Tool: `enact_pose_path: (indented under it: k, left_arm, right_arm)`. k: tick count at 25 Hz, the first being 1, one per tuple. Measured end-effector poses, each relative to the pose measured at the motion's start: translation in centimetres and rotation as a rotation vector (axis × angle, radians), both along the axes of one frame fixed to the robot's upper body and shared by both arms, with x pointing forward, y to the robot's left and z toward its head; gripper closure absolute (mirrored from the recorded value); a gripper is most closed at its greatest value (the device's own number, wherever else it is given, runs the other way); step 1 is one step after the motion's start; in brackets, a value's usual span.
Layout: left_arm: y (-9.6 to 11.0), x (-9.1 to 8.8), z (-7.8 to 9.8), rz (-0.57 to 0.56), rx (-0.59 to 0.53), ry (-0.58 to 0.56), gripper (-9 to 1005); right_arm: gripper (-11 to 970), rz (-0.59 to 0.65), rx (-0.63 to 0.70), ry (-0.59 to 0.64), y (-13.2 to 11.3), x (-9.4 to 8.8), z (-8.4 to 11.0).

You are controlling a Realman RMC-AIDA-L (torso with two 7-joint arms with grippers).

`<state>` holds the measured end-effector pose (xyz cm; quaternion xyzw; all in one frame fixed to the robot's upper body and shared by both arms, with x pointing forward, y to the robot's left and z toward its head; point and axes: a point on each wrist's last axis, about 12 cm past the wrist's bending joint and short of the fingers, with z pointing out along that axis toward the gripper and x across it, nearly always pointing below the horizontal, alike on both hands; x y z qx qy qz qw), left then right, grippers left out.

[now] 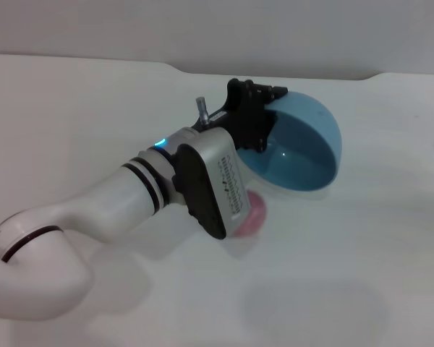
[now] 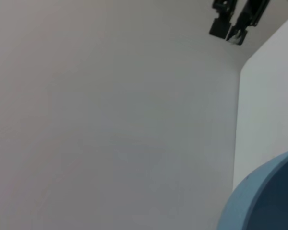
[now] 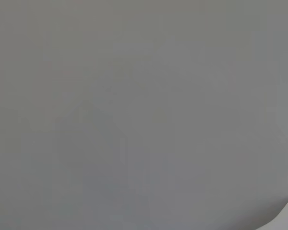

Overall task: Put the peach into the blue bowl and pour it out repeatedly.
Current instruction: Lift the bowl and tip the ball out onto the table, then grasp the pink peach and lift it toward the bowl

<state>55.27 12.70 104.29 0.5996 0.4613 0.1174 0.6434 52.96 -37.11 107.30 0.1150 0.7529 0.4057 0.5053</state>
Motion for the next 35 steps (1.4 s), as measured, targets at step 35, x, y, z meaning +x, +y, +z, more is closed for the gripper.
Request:
enact_pose_path:
  k: [35]
  left_arm:
    - [7.5, 9.9, 8.0, 0.717, -0.531, 1.071, 997]
  right_arm:
    - [434, 0.628, -0.545, -0.03, 16.9, 8.7, -0.1]
